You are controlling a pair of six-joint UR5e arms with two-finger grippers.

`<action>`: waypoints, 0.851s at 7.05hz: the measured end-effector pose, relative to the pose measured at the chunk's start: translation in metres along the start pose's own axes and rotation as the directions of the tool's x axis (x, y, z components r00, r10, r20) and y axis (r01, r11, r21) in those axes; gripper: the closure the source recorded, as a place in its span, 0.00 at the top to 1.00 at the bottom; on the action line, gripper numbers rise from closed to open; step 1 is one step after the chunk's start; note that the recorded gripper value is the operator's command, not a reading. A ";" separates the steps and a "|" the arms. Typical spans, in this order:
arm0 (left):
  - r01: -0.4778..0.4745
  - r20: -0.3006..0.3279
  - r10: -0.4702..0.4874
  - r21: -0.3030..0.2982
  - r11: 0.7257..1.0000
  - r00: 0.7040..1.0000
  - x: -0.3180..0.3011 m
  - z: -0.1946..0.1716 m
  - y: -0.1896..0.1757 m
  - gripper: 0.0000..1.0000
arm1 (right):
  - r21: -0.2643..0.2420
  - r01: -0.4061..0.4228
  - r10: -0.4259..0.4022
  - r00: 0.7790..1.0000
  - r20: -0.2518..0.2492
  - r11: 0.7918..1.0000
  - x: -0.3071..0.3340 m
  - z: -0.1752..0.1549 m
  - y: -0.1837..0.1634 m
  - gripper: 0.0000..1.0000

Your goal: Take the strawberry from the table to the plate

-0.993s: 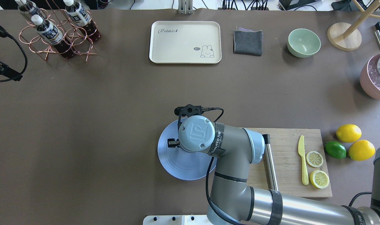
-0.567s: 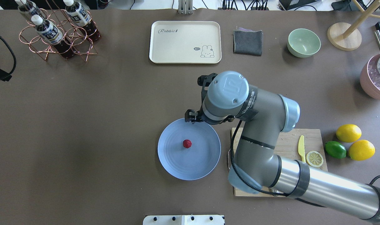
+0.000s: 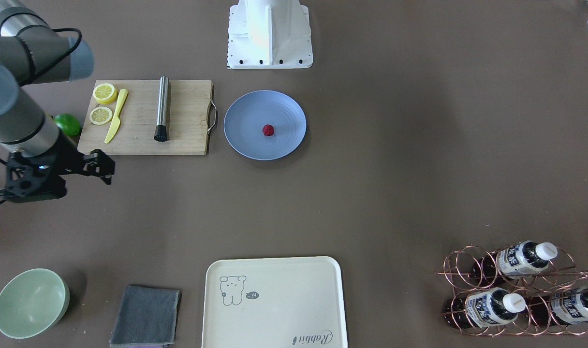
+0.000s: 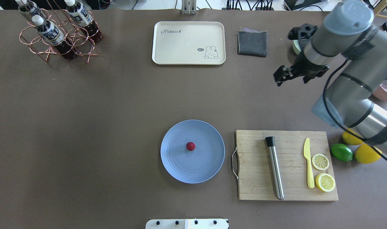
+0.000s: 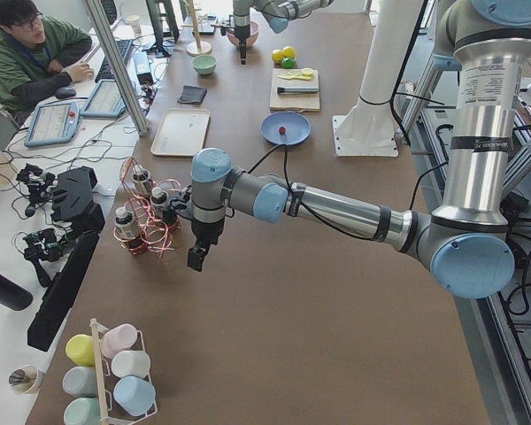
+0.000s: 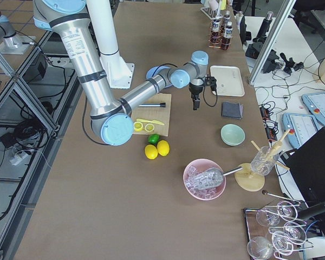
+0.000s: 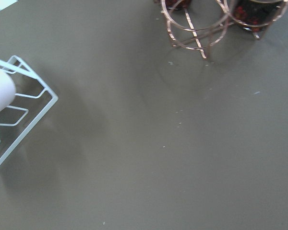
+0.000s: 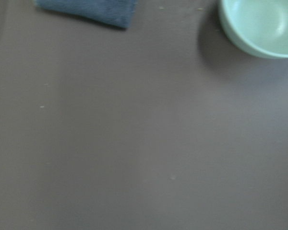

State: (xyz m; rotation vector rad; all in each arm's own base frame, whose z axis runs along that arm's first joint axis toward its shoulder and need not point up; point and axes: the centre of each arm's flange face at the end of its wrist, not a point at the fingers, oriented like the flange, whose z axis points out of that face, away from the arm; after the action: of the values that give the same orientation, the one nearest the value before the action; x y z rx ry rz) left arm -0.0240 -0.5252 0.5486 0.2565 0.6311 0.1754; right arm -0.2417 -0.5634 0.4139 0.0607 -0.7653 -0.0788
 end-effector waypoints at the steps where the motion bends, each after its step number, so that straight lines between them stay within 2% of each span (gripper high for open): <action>1: 0.045 -0.012 -0.045 0.000 0.999 0.999 -0.020 -0.006 0.007 0.98 | -0.017 -0.004 0.004 1.000 0.016 1.000 0.091 -0.014 0.004 1.00; 3: 0.079 -0.021 -0.079 -0.009 0.997 0.997 -0.035 -0.006 0.014 0.98 | -0.006 -0.047 0.047 0.998 0.042 0.999 0.259 -0.044 0.037 1.00; 4: 0.090 -0.036 -0.091 -0.022 0.996 0.995 -0.038 0.000 0.017 0.98 | 0.004 -0.068 0.067 0.997 0.043 0.998 0.311 -0.052 0.055 1.00; 6: 0.110 -0.078 -0.114 -0.048 0.993 0.990 -0.043 0.013 0.021 0.98 | 0.016 -0.118 0.117 0.992 0.039 0.993 0.364 -0.057 0.084 1.00</action>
State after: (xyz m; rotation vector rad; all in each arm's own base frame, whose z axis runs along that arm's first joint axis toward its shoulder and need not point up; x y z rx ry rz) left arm -0.0524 -0.5184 0.5887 0.1715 0.7191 0.0915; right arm 0.0631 -0.5127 0.6305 0.0314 -0.8060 0.0389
